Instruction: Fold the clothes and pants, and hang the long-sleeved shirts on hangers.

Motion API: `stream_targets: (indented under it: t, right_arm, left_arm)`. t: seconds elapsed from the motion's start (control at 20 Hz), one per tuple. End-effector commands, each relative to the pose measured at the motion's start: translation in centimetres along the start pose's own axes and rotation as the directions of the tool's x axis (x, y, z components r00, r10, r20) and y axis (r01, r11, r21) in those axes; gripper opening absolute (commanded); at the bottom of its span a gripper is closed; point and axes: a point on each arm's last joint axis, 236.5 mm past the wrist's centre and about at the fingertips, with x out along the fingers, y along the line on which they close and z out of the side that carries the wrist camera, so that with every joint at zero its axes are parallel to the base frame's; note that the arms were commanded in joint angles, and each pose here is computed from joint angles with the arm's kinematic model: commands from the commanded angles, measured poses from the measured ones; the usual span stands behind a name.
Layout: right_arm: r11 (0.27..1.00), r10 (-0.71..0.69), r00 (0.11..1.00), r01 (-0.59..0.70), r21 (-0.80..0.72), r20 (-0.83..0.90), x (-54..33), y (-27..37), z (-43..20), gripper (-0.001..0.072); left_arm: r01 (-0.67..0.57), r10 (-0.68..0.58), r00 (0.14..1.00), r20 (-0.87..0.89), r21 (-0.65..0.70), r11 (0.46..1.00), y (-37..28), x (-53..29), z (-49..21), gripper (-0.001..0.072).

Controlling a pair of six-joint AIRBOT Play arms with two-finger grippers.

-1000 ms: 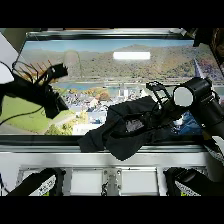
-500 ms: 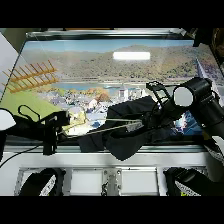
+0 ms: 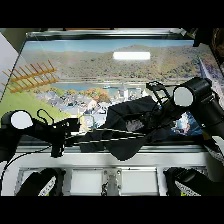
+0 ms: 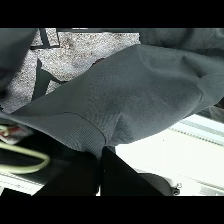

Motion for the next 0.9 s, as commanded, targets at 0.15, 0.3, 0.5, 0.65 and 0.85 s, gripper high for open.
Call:
stream_targets:
  t: [0.15,0.3,0.5,0.65,0.85]
  right_arm:
    - [1.0,0.0,1.0,0.0,0.0,-0.001,0.0,0.0,0.0,0.0015]
    - [1.0,-0.001,1.0,0.001,0.0,-0.001,0.1,0.0,0.0,0.0015]
    - [1.0,0.0,1.0,0.0,0.001,-0.003,0.1,0.0,0.0,0.0015]
    - [1.0,0.014,1.0,-0.014,-0.008,-0.008,0.0,0.3,-0.2,0.0015]
    - [0.999,0.001,0.998,0.002,-0.045,0.057,-3.0,0.3,0.7,0.0014]
  left_arm:
    - [0.026,-0.024,0.999,0.042,-0.044,0.999,2.0,1.6,0.9,0.0007]
    - [0.084,-0.076,0.991,0.109,-0.08,0.993,2.1,2.3,2.1,0.0007]
    - [0.142,-0.135,0.986,0.094,-0.076,0.987,1.8,3.5,2.3,0.0007]
    - [0.146,-0.14,0.986,0.085,-0.057,0.988,1.8,4.4,2.8,0.0007]
    - [0.103,-0.092,0.991,0.096,-0.12,0.987,3.0,4.0,3.8,0.0007]
